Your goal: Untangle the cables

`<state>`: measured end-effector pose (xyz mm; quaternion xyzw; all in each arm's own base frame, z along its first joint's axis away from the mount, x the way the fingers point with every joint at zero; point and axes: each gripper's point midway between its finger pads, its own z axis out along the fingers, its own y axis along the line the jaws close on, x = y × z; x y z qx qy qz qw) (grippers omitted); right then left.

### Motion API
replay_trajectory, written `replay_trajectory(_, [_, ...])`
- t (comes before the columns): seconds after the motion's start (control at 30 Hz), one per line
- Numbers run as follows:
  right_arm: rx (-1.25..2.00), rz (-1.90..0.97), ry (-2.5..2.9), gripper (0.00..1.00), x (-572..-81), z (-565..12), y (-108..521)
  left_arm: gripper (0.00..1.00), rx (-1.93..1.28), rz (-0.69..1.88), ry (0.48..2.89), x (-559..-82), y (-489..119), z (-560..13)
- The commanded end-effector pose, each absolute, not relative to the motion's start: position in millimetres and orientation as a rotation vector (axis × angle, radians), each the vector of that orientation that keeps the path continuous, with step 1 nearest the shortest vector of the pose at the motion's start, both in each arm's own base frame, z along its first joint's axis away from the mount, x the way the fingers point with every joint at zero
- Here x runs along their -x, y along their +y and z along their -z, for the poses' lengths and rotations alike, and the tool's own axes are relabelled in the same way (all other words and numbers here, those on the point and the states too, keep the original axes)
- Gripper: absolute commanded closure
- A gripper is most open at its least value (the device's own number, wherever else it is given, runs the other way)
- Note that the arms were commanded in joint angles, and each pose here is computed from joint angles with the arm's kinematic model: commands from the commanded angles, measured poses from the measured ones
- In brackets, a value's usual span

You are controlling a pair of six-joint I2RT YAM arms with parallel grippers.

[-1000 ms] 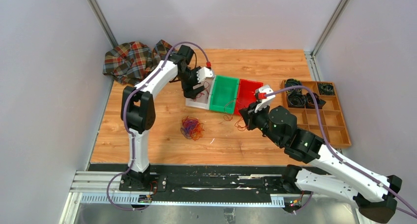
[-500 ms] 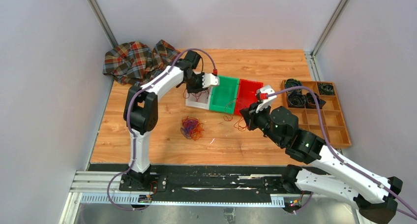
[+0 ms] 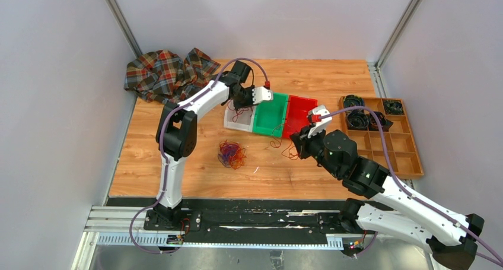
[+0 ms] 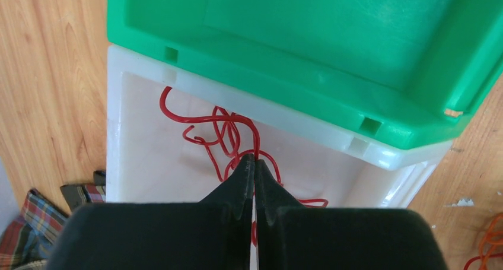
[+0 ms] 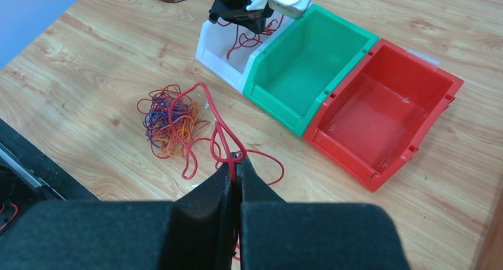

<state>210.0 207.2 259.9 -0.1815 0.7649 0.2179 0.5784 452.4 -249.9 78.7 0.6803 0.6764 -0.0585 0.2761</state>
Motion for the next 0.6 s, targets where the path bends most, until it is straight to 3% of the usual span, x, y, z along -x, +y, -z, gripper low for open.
replay_trajectory(0.0, [0.400,-0.512,1.762,0.99,-214,-265,204,0.99,-1.691,0.194,1.826,-463,-267,-89])
replay_trajectory(0.23, [0.396,-0.522,1.757,0.99,-212,-266,203,0.99,-1.462,0.316,1.897,-467,-282,-98])
replay_trajectory(0.57, [0.388,-0.531,1.756,0.99,-211,-266,202,0.99,-1.407,0.130,1.958,-489,-236,-72])
